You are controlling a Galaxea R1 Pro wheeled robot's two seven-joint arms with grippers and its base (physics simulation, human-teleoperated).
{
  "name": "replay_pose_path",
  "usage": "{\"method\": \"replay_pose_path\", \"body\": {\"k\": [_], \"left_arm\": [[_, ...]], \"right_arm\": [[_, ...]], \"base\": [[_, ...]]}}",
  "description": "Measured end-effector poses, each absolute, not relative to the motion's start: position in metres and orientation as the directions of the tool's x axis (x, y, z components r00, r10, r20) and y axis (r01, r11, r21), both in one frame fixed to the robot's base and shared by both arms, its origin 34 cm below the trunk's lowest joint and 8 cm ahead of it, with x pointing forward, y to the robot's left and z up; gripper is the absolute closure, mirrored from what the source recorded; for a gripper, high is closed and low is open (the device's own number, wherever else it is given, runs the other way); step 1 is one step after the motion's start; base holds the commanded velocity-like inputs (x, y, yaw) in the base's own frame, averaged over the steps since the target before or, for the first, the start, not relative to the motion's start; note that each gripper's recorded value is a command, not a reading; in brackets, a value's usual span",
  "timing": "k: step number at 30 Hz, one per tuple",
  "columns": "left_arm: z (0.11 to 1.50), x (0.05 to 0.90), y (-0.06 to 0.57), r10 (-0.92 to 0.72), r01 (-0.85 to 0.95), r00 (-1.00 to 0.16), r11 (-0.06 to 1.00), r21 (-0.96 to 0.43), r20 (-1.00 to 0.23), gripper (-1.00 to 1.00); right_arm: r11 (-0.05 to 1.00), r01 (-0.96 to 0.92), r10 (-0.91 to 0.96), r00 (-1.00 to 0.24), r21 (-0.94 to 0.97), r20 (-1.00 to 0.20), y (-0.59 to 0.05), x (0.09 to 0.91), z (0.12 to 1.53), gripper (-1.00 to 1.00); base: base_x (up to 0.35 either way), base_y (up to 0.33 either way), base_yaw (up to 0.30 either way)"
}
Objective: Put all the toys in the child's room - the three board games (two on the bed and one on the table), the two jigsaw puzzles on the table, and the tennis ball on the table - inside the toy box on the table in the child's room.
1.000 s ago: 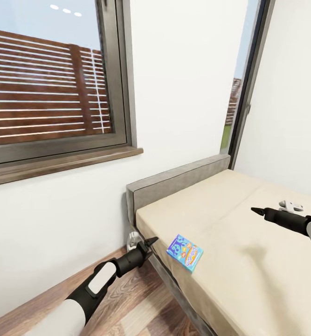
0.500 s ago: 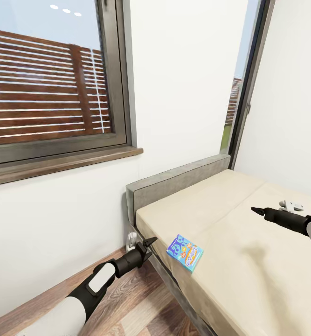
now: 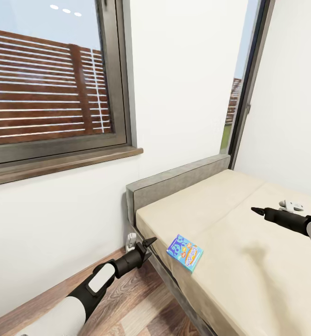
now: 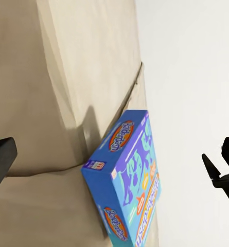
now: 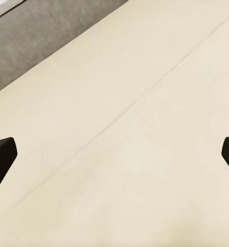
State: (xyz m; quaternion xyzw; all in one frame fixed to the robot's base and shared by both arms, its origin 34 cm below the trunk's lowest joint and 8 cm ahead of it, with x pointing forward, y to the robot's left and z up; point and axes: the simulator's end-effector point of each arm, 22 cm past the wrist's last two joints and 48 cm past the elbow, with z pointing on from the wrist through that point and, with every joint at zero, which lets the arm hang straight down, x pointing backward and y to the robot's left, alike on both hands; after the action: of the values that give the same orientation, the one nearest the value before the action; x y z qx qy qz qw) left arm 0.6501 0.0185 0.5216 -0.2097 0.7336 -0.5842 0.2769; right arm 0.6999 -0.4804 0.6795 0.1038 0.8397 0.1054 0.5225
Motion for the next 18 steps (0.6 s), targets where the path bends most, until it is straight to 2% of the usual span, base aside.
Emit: {"method": "replay_pose_path", "body": {"k": [18], "left_arm": [[0.506,0.647,0.028,-0.642,-0.023,-0.754,0.238,-0.971,-0.139,-1.0]], "right_arm": [[0.954,0.071,0.293,-0.424,0.291,-0.857,-0.484,0.699,0.682,-1.0]], "base": [[0.0,0.0,0.0]]}}
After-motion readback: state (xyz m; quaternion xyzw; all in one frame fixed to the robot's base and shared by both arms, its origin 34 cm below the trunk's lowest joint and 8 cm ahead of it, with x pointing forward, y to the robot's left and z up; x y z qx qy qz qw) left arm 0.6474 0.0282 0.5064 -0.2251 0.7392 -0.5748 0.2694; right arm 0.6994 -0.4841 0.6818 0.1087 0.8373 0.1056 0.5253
